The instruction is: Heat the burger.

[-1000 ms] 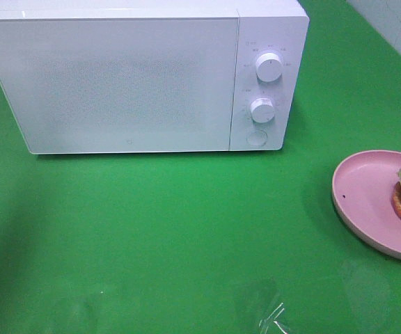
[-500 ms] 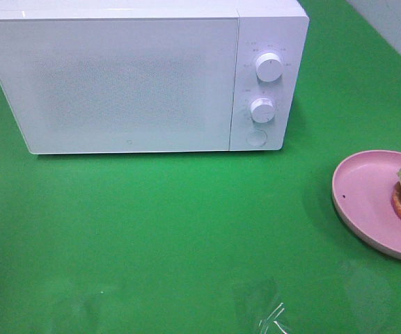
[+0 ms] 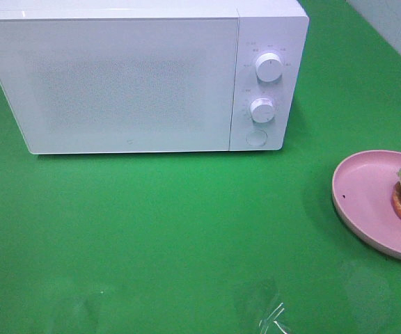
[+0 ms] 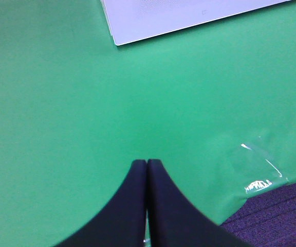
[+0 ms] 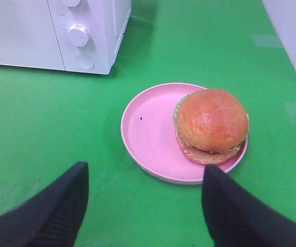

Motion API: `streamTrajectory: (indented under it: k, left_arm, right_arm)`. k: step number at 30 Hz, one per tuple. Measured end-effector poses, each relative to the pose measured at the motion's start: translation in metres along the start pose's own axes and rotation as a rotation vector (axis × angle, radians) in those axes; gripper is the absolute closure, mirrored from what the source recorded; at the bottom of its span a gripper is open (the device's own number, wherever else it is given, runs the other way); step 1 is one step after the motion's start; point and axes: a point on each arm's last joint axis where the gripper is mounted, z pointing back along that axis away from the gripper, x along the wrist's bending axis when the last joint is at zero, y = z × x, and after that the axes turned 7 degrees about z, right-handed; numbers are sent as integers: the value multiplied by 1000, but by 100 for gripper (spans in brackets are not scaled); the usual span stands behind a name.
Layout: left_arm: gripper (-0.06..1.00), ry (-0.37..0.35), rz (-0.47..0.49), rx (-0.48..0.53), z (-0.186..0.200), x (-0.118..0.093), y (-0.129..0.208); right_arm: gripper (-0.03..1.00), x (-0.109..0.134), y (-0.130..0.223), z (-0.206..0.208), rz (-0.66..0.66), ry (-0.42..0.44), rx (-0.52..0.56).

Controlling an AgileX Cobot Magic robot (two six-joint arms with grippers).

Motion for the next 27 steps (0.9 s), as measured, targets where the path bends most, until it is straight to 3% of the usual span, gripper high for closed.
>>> streamTrajectory:
  k: [27]
  left_arm:
    - [94,7,0,-12,2,-1,1]
  right_arm:
    - [33,0,0,0,-1,0,0]
